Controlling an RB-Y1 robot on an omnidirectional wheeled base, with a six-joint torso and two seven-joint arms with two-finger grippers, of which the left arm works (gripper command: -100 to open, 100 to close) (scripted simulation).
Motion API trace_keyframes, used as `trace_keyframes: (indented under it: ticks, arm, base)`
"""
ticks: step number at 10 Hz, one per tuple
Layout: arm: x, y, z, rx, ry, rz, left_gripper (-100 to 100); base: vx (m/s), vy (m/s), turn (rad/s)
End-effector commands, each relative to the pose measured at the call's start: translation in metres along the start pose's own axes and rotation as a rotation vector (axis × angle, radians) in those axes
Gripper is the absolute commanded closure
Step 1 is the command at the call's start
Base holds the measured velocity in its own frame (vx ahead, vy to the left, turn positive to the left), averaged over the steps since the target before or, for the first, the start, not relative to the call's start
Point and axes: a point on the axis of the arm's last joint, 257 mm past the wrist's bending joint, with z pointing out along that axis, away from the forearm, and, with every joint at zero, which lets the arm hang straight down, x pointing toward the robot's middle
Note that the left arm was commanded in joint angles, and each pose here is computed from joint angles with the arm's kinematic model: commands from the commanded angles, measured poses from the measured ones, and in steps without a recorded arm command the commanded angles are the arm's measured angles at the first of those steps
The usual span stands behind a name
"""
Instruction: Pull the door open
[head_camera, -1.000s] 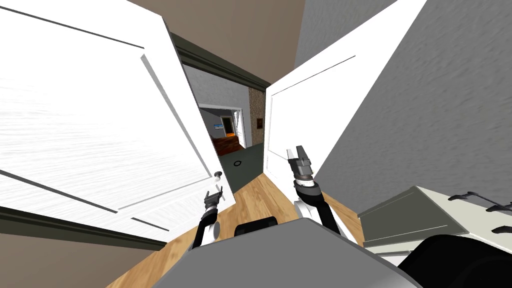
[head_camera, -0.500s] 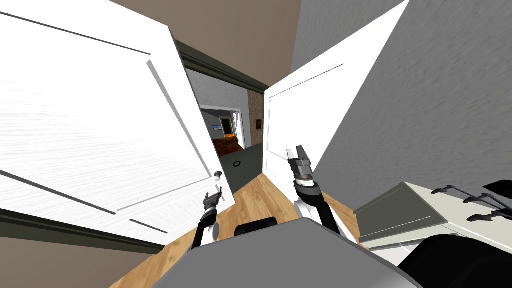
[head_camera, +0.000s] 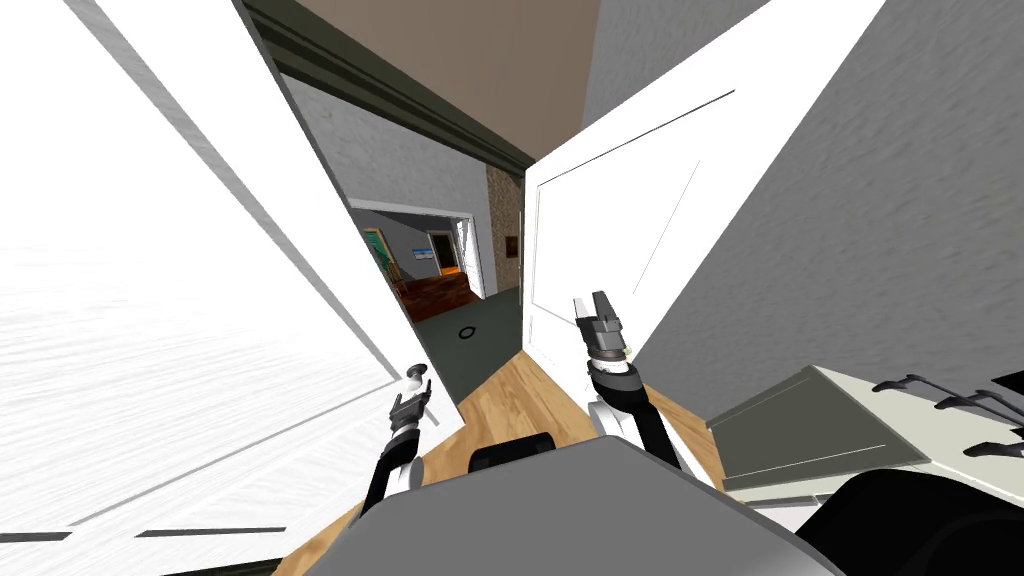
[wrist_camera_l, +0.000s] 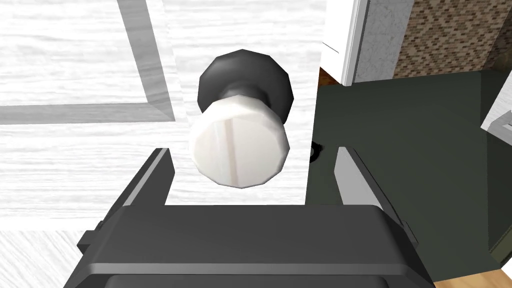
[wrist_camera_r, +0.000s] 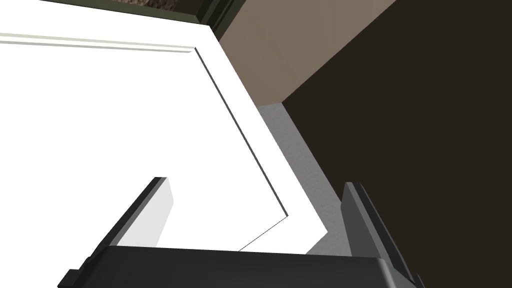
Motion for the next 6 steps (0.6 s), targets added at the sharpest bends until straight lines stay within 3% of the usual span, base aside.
trace_keyframes:
  ticks: [1,2,3,4,6]
  arm:
    - [0.0,-0.017,0.0015,0.012,0.001,-0.001,-100]
    - [0.001,-0.028,0.0008,0.023,0.002,-0.001,-100]
    - [0.0,-0.021,-0.0006,0.016,0.001,0.001,-100]
    - [0.0,-0.021,-0.0006,0.016,0.001,0.001,100]
    - [0.0,-0.021,-0.0006,0.016,0.001,0.001,100]
  base:
    - [0.141,0.024,-0.077]
    - [0.153,0.051,-0.096]
    - [0.077,0.027,-0.021]
    - [-0.013,-0.001,0.03]
    - [-0.026,-0.005,-0.005]
